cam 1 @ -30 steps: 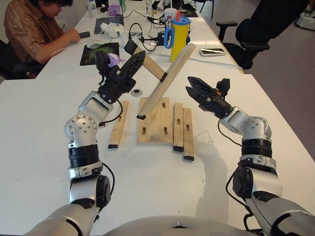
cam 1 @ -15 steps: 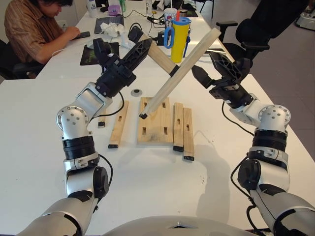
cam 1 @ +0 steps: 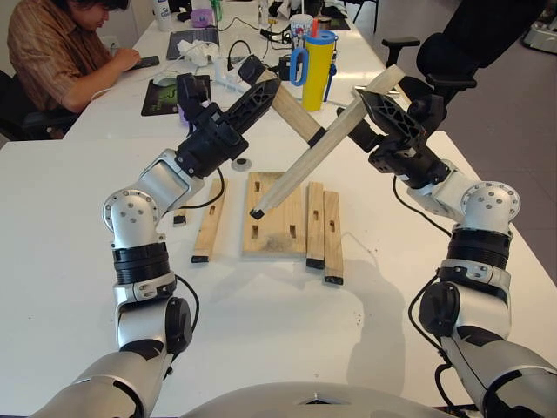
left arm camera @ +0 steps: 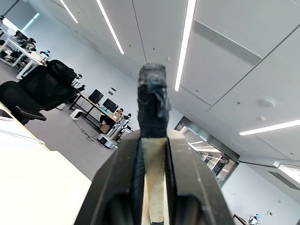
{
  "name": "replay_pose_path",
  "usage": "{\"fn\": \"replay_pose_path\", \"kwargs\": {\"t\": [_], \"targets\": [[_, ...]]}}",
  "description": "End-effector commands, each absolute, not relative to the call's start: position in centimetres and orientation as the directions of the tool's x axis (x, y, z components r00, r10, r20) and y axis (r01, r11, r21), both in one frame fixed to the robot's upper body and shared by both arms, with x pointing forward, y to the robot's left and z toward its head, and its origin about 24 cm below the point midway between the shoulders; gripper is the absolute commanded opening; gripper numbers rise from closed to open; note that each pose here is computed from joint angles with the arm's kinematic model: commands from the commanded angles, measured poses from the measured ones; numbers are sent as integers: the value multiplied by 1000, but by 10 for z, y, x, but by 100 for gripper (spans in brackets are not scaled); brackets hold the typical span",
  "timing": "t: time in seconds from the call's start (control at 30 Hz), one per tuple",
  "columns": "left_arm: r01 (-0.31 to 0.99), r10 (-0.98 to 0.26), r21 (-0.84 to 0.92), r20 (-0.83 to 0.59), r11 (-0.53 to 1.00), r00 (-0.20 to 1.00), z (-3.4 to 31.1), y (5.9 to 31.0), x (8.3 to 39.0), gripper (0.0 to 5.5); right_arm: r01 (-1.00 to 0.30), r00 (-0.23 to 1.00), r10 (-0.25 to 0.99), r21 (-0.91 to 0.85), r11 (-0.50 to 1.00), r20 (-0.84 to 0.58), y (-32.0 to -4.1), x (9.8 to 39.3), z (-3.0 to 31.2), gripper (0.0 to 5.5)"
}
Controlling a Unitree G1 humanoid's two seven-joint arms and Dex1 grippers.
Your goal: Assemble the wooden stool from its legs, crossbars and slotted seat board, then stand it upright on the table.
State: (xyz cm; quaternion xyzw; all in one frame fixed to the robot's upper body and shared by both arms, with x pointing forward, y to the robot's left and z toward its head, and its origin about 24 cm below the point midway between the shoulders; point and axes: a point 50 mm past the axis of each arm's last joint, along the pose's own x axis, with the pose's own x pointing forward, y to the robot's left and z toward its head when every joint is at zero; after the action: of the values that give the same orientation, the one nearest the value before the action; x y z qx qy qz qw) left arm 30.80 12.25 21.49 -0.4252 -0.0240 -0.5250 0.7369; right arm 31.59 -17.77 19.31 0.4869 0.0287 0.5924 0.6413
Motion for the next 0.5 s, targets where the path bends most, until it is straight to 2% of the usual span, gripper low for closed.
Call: {"fn": "replay_pose_path", "kwargs": {"t": [0.03,0.2,0.3,0.33,0.5], "targets": [[795,-759,-599,472,96,448,215,122,307,41,-753,273,789,633,-181,550,-176,314,199,298],[804,-748,-582,477,124,461,218,123,310,41,-764,273,773,617,-187,573,-179,311,197,218],[805,-726,-571,485,160,488,219,126,313,41,-786,275,752,591,-183,599,-179,311,199,211],[804,-722,-570,485,169,495,220,126,314,78,-789,276,746,587,-184,606,-181,310,200,211],[810,-664,-580,573,85,480,231,133,313,151,-787,284,741,589,-183,609,-182,308,198,209]]}}
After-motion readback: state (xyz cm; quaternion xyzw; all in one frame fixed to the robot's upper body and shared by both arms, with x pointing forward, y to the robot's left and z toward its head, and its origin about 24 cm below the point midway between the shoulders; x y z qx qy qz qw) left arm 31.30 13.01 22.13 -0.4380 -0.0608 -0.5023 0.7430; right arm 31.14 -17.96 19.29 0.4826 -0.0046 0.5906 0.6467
